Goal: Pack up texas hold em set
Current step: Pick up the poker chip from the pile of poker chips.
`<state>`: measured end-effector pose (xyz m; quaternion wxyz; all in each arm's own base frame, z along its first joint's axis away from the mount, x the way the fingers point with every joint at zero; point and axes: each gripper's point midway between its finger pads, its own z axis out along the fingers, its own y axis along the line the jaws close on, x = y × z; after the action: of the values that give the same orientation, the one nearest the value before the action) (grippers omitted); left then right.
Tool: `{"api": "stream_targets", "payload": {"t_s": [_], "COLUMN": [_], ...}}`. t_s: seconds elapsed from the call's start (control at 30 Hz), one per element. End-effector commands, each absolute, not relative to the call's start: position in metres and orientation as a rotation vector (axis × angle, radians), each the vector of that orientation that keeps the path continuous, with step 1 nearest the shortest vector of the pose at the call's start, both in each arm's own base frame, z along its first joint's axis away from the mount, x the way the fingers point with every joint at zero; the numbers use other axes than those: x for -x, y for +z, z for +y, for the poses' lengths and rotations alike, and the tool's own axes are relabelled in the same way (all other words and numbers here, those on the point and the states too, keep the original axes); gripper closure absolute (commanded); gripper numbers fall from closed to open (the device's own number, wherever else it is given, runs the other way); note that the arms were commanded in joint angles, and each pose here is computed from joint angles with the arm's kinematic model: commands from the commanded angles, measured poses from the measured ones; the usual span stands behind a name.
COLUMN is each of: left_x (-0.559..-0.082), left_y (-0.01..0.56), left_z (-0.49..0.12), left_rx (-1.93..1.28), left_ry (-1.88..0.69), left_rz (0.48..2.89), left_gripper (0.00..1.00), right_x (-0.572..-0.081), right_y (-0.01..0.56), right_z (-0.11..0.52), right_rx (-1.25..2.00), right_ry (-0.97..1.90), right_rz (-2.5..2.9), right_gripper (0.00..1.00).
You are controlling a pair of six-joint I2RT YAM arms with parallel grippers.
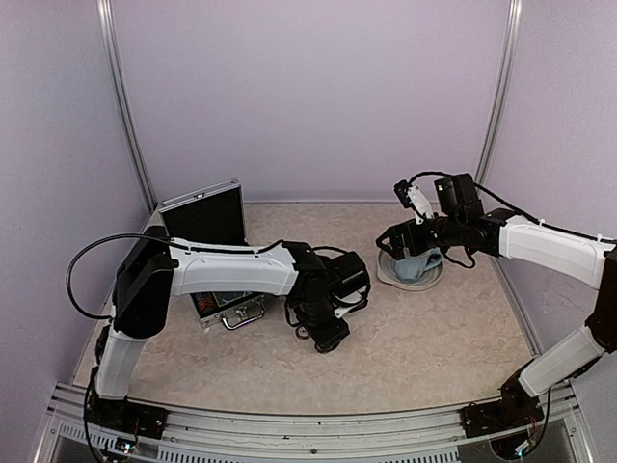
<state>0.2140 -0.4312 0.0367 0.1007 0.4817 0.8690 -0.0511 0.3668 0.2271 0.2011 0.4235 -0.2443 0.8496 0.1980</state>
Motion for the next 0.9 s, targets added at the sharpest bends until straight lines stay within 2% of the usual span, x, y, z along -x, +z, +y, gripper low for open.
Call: {"api": "stream_targets", "payload": {"t_s": [0.0,0.43,0.67,0.87], "left_x": [-0.215,-0.216,-0.209,-0.203], "left_y": [0.03,0.008,0.003,-0.002], "left_z": [-0.441,-0.431,-0.42,-0.407], "left_rx": [-1.458,-1.48,-1.479,-1.472], "left_ry": [-0.16,-0.084,-0.074,-0.041], "left_rz": [2.558,2.6,2.626,2.648], "left_gripper": [0.42,0.42,0.53,0.59], "right_x": [-0.371,-0.37,-0.37,-0.369], "right_y": [0.205,0.201,0.198,0.199], "right_z": [0.225,0.225,0.225,0.225], "right_rx": [0.612,0.614,0.616,0.617], "right_ry": [0.494,0.49,0.493,0.497], "right_rz": [2.117,2.125,2.131,2.132], "right_gripper": [0.01,0.01,0.01,0.01]}}
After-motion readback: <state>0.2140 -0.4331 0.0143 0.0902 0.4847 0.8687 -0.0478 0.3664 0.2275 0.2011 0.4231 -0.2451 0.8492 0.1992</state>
